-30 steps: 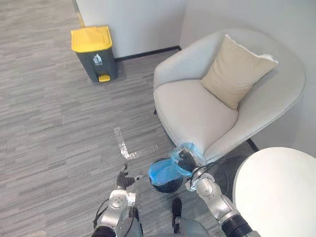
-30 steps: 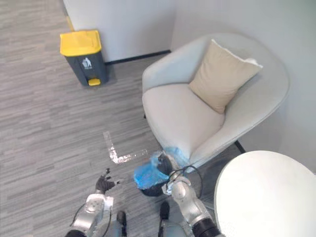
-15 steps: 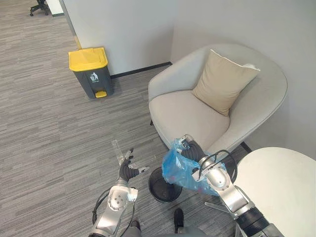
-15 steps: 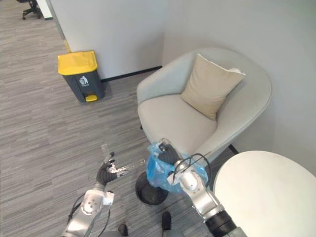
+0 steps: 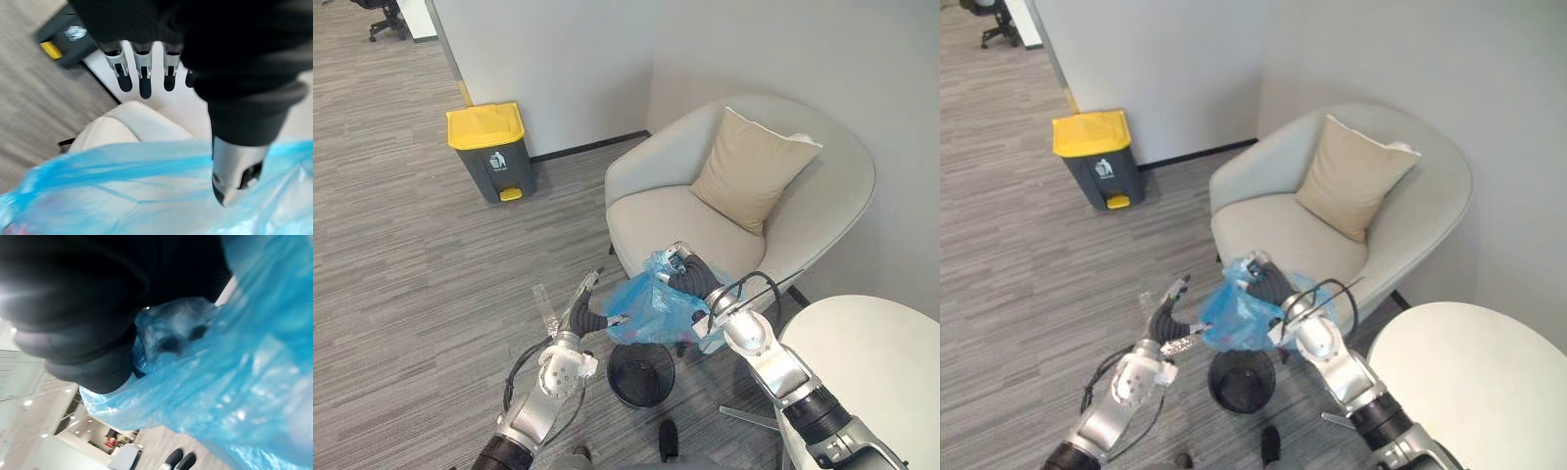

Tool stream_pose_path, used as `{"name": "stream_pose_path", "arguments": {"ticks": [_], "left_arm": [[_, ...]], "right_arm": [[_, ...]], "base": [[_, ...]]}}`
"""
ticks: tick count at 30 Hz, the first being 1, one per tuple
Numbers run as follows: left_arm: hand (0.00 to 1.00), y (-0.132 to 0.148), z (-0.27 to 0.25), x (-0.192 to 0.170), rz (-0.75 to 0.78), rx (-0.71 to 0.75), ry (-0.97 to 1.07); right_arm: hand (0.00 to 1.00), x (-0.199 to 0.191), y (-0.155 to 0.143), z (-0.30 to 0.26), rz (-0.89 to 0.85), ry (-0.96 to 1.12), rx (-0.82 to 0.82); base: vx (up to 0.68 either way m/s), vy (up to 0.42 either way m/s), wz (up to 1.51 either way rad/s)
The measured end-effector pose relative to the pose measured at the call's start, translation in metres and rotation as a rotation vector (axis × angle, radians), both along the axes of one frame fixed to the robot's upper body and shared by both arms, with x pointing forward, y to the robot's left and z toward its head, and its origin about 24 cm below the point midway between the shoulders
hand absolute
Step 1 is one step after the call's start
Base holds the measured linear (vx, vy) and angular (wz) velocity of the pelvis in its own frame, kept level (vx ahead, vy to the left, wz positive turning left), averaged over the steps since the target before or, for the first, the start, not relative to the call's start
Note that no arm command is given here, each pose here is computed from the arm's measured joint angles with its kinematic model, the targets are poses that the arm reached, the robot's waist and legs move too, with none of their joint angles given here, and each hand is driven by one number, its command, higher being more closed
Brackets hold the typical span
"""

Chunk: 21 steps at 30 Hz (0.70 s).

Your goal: Gather rubbish on tea table into small bin, then transfer packed bag to large trash can.

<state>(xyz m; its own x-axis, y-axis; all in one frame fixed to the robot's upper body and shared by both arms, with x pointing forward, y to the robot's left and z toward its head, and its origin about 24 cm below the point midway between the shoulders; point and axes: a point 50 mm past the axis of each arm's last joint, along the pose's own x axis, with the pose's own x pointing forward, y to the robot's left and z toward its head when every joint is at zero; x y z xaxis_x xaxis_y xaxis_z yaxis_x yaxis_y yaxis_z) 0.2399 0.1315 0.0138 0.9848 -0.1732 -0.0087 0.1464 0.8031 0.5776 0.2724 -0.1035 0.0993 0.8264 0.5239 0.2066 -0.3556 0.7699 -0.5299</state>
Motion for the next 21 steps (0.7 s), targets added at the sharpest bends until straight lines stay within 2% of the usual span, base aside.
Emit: {"name": "stream_pose_path", "arguments": {"ticks": [8, 14, 21], "left_arm": [[0.0, -0.003, 0.016, 0.006, -0.068, 0.076, -0.095], [0.0, -0.017, 0.018, 0.003, -0.114, 0.069, -0.11], [0.0, -0.045, 0.015, -0.004, -0.167, -0.006, -0.09]], "right_arm": [[1.0, 0.001, 0.01, 0.005, 0.059, -0.013, -0.014], [1.0, -0.001, 0.028, 0.008, 0.127, -0.014, 0.008], [1.0, -0.005, 0.049, 0.012, 0.175, 0.005, 0.109]], "base": [[0.0, 0.001, 0.02], [-0.01, 0.004, 0.06], [0.0, 0.0, 0.0]]}}
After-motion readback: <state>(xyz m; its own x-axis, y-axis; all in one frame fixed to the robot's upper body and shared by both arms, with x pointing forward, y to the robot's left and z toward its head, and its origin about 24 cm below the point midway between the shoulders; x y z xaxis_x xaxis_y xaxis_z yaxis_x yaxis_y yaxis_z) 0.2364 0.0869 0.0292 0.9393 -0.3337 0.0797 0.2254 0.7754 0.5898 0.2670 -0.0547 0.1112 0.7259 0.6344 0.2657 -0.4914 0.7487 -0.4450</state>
